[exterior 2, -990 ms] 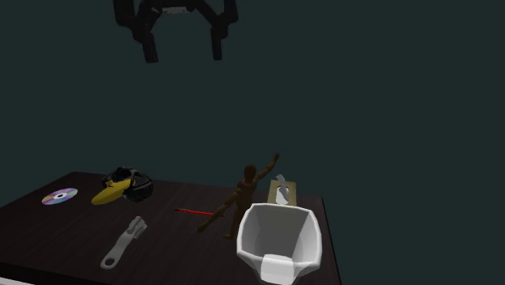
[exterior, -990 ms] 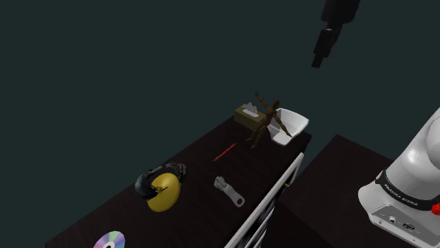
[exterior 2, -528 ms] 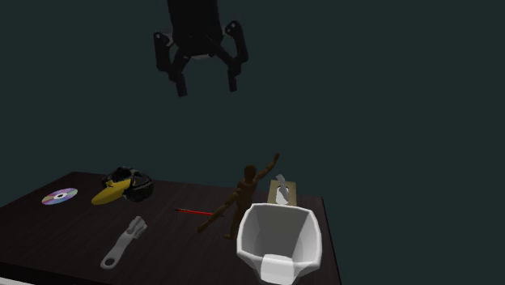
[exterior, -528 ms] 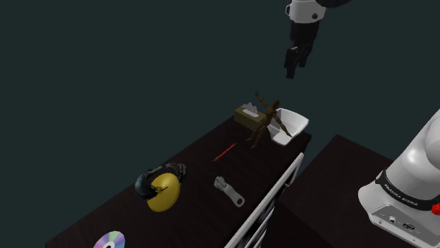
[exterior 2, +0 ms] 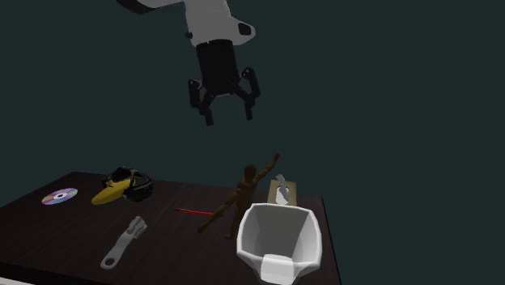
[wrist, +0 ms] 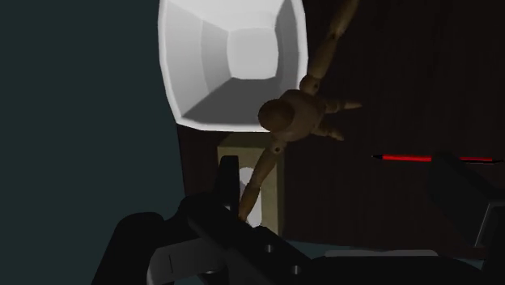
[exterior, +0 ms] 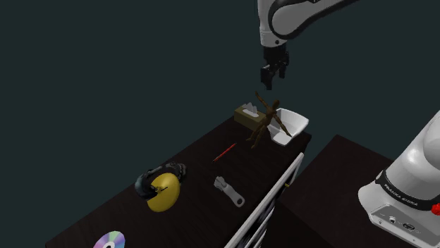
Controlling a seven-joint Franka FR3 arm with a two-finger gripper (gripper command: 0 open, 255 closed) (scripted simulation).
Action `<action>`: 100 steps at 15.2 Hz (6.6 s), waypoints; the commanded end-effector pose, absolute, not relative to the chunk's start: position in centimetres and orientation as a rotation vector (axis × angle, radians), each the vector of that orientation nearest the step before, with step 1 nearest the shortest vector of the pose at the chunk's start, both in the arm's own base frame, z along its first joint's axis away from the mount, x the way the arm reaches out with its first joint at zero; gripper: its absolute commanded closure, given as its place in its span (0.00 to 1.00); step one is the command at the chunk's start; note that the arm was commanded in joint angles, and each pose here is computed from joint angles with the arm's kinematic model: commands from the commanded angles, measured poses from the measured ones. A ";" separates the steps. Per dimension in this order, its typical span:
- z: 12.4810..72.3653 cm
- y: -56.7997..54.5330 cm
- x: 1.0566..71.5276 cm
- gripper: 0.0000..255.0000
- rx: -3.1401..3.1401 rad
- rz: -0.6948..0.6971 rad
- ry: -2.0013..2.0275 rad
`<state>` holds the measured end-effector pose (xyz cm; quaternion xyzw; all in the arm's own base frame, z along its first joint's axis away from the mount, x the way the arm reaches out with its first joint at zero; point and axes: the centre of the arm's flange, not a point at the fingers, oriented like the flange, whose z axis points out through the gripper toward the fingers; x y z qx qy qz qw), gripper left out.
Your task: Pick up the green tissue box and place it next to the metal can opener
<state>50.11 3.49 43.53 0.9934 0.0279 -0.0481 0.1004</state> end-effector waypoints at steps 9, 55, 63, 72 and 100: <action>33.0 2.6 60.3 0.00 2.808 -0.281 -0.052; 18.7 -4.2 70.9 1.00 2.620 -0.450 -0.218; 22.9 -4.2 70.9 1.00 2.620 -0.450 -0.218; 27.6 -4.2 70.9 1.00 2.620 -0.450 -0.218; 37.9 2.3 62.6 1.00 2.620 -0.450 -0.218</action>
